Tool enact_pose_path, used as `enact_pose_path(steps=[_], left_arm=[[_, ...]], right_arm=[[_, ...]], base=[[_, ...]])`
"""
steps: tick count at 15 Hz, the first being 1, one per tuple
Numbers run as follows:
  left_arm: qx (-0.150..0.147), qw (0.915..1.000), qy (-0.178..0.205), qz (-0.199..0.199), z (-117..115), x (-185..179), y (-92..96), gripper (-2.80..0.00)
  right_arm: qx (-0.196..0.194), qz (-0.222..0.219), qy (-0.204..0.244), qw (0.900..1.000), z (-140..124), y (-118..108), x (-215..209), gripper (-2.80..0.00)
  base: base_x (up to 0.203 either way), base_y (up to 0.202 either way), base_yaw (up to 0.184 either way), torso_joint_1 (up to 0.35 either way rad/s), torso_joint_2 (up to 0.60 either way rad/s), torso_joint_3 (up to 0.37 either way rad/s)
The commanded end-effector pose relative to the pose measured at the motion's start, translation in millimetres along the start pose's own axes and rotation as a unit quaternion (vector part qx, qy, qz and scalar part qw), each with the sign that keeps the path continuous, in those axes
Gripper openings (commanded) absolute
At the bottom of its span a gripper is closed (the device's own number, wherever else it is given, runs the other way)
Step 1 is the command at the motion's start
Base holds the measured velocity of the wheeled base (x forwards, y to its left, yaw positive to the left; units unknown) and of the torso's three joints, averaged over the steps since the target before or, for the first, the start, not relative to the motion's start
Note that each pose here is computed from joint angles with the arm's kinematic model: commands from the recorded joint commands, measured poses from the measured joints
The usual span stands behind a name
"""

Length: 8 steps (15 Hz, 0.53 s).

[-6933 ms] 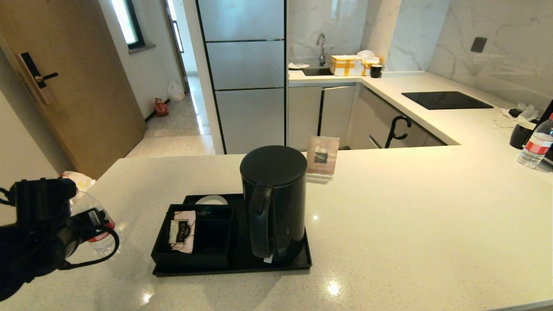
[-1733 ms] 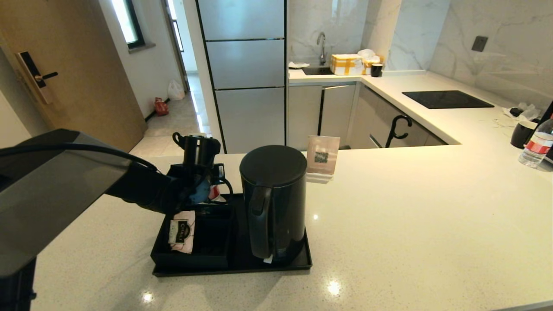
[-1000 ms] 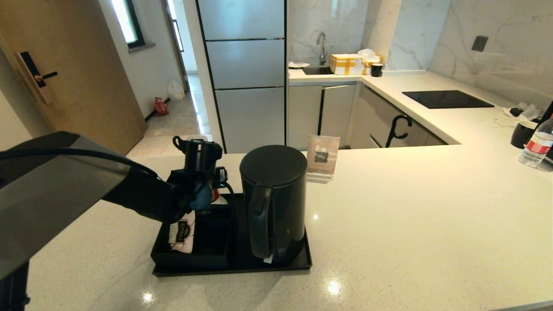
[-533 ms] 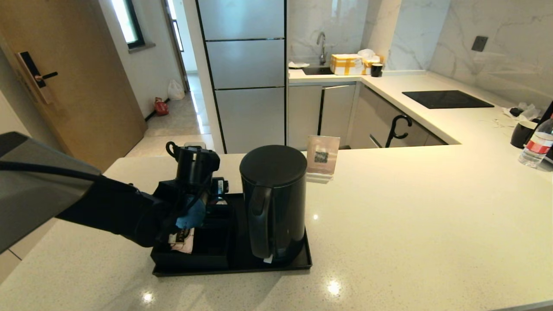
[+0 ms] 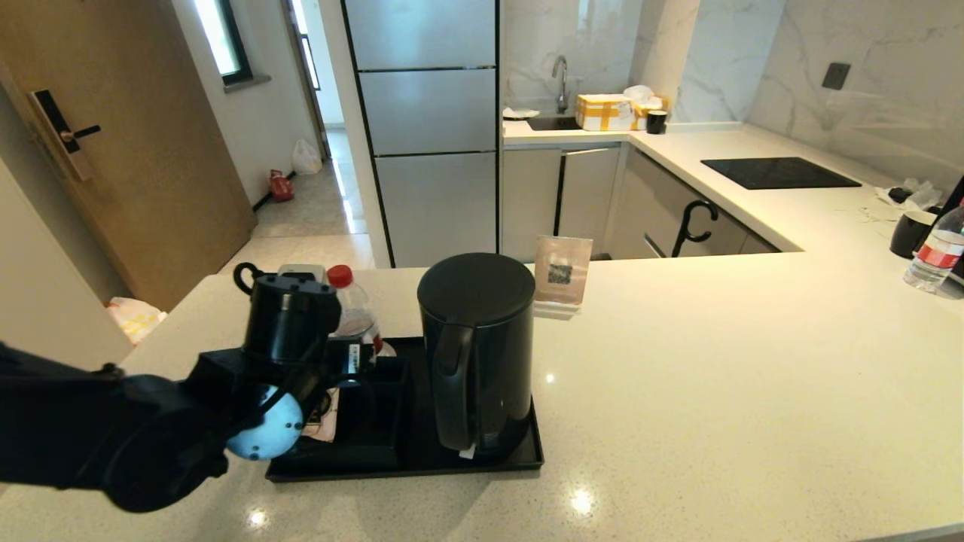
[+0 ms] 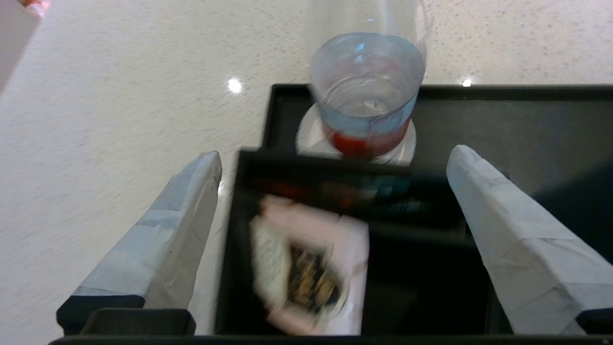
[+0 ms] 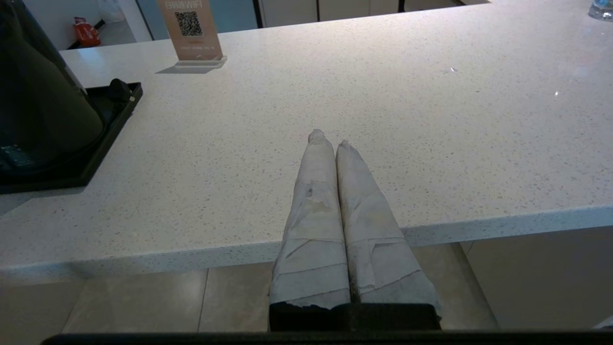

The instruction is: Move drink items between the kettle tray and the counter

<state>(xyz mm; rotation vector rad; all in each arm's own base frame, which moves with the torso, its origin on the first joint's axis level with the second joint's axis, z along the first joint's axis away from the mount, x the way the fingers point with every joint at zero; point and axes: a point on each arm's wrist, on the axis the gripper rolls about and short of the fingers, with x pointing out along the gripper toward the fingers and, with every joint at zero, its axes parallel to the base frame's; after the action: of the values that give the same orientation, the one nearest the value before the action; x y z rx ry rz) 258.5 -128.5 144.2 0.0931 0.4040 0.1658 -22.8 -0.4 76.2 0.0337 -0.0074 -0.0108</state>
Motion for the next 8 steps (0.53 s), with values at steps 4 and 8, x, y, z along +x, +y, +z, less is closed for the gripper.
enact_pose_path(steps=[4,8], left_arm=[[-0.01,0.9991,-0.026,-0.031,4,-70,42.1,0.0],[0.008,0.9975,-0.043,-0.056,7,-112,74.4,-2.8]], right_arm=[[0.0,-0.001,0.0,1.0,0,0,0,-2.8],[0.0,0.0,0.0,1.0,0,0,0,-2.8]], base=[[0.0,0.0,0.0,0.0,0.0,0.0],[0.0,0.0,0.0,0.0,0.0,0.0]])
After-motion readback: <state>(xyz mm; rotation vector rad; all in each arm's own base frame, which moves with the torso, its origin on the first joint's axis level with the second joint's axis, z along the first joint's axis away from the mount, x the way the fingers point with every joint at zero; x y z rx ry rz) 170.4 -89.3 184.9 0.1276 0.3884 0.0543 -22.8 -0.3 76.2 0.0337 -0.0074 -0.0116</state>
